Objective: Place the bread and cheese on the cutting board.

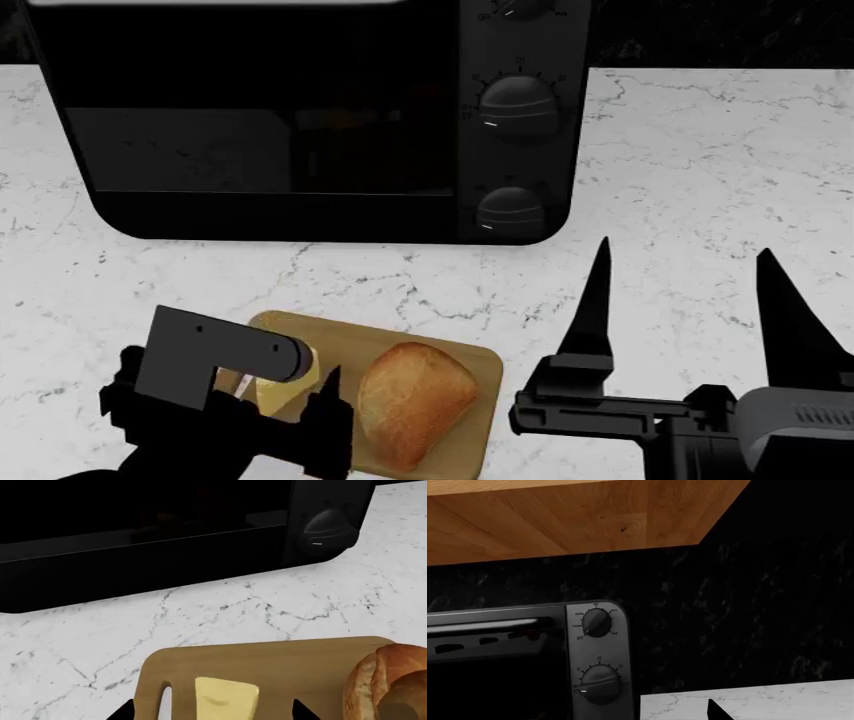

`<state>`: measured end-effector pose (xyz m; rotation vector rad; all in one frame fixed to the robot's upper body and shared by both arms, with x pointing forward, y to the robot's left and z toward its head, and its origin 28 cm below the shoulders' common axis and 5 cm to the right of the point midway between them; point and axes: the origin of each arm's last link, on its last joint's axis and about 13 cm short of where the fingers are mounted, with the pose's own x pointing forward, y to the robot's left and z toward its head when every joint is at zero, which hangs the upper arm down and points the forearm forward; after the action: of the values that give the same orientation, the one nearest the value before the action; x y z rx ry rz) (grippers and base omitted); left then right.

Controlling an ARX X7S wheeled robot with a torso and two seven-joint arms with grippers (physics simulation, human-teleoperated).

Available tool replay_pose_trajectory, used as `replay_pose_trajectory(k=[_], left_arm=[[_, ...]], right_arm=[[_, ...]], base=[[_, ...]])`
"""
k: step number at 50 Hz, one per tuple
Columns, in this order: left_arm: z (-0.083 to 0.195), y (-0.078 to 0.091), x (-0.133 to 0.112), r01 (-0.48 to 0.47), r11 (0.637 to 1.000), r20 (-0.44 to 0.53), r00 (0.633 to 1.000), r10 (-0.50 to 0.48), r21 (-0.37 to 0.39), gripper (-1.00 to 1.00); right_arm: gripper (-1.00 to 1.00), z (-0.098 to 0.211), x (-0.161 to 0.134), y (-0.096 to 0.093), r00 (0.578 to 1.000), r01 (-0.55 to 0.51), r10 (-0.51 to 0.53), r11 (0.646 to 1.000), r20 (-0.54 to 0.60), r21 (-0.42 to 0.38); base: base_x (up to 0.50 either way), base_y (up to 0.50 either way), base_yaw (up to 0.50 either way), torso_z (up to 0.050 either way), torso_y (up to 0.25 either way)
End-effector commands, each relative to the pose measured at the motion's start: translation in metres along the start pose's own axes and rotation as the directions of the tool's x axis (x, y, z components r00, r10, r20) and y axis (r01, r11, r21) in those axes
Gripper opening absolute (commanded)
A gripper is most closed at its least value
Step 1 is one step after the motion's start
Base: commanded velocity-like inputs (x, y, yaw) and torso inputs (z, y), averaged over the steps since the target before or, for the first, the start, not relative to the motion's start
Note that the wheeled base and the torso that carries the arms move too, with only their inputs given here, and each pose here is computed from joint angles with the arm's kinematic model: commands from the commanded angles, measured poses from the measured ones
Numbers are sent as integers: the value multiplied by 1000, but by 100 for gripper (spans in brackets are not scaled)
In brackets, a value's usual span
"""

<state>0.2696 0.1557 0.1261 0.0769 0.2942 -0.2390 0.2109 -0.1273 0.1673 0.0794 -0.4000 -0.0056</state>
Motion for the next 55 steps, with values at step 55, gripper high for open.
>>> replay_pose_trajectory(k=[55], left_arm=[[41,9,-44,39,991,283,959,-1,-129,100]], right_arm=[[100,3,-1,1,1000,-3,3,1000,10,-2]], base=[[0,0,0,0,0]])
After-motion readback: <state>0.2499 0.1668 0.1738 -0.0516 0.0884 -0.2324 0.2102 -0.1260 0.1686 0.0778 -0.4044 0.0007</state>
